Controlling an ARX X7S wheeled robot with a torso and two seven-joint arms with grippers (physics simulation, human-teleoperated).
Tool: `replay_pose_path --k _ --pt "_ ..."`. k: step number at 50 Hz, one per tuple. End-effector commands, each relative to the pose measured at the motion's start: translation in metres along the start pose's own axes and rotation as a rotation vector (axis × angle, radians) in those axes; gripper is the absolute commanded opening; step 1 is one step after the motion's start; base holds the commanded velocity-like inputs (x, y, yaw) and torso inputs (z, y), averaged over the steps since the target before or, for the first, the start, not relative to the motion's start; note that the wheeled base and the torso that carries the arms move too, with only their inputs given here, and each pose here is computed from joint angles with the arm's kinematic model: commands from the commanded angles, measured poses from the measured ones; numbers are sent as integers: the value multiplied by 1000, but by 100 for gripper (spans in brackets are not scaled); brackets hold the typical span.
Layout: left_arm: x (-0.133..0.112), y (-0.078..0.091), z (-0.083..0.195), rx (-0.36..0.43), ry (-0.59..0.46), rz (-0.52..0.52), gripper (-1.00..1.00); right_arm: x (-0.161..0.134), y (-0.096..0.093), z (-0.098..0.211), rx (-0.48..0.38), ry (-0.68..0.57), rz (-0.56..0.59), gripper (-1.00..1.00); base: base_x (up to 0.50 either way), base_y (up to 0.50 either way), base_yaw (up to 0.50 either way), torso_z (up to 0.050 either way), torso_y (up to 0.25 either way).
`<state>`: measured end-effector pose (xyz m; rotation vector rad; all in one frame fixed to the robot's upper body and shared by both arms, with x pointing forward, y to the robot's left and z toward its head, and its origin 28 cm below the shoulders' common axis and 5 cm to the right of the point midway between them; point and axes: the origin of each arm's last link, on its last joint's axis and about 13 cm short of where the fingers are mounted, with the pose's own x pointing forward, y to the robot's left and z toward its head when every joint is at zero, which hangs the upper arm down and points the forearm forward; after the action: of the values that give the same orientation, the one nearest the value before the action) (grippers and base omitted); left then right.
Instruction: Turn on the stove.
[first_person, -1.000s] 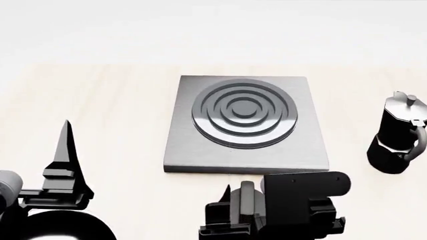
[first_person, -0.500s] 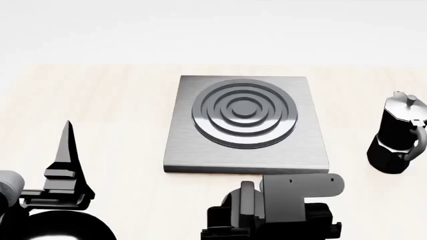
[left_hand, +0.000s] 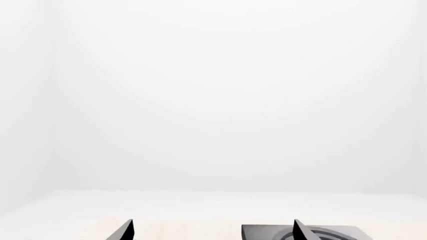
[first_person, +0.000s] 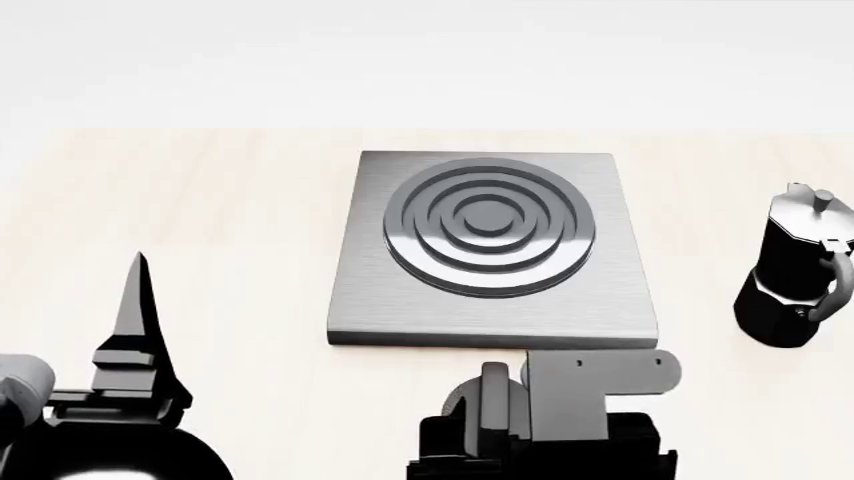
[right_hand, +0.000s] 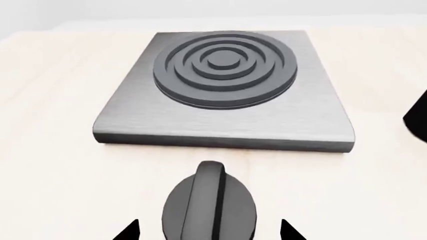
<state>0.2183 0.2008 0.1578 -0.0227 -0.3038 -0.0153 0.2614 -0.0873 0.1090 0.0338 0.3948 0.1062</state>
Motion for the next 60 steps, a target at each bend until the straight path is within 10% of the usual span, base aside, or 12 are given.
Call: replay_pose_path --k 1,60 --pt "-1 0 -1 1 0 1 100 6 0 -1 1 11 0 100 0 0 0 0 0" --pt "0 1 -2 1 -2 6 100 32 -1 -15 29 104 15 100 0 0 0 0 0"
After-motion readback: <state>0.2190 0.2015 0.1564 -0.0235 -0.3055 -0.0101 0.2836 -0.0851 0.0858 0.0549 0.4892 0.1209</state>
